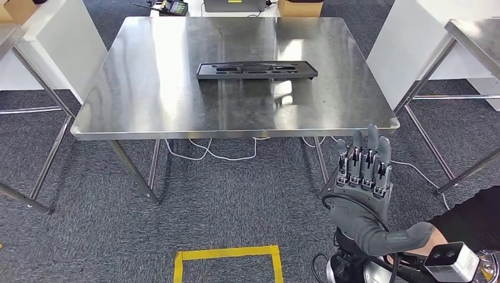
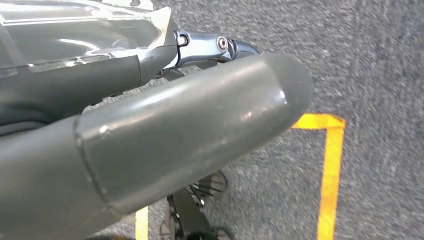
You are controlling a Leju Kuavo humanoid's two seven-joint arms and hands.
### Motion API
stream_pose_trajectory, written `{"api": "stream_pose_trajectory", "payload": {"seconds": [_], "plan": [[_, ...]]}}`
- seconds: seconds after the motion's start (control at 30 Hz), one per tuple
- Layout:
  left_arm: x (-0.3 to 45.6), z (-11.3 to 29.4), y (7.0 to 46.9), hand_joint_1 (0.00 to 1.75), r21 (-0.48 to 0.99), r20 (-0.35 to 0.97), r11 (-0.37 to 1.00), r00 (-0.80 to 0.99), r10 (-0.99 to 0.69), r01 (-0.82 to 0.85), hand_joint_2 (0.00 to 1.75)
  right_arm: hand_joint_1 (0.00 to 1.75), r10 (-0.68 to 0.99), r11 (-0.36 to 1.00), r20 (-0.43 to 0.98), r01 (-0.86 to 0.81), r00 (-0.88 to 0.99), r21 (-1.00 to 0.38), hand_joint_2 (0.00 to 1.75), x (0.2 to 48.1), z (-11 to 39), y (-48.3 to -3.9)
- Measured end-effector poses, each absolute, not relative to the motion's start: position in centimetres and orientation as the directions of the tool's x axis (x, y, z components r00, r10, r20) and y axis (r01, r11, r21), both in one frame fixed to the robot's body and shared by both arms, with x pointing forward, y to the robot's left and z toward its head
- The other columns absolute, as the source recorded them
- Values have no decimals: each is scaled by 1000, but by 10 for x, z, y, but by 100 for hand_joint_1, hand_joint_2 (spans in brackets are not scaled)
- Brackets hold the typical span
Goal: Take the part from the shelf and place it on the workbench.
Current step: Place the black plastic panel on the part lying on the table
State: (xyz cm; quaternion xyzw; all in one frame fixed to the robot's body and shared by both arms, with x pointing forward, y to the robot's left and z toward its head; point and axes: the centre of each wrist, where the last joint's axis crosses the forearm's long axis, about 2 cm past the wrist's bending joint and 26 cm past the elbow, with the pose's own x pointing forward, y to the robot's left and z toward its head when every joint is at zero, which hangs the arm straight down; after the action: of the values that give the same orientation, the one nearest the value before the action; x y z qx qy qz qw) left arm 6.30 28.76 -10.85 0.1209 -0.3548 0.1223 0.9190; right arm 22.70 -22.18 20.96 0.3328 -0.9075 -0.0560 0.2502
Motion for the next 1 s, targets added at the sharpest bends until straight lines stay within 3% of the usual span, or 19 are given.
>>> {"api": "stream_pose_trajectory", "payload": {"seconds": [1.0], "plan": [[63, -109, 287, 0, 138, 684, 943, 718, 131, -303, 0, 0, -624, 778, 446, -561, -641, 282, 0, 223, 200, -222]]}}
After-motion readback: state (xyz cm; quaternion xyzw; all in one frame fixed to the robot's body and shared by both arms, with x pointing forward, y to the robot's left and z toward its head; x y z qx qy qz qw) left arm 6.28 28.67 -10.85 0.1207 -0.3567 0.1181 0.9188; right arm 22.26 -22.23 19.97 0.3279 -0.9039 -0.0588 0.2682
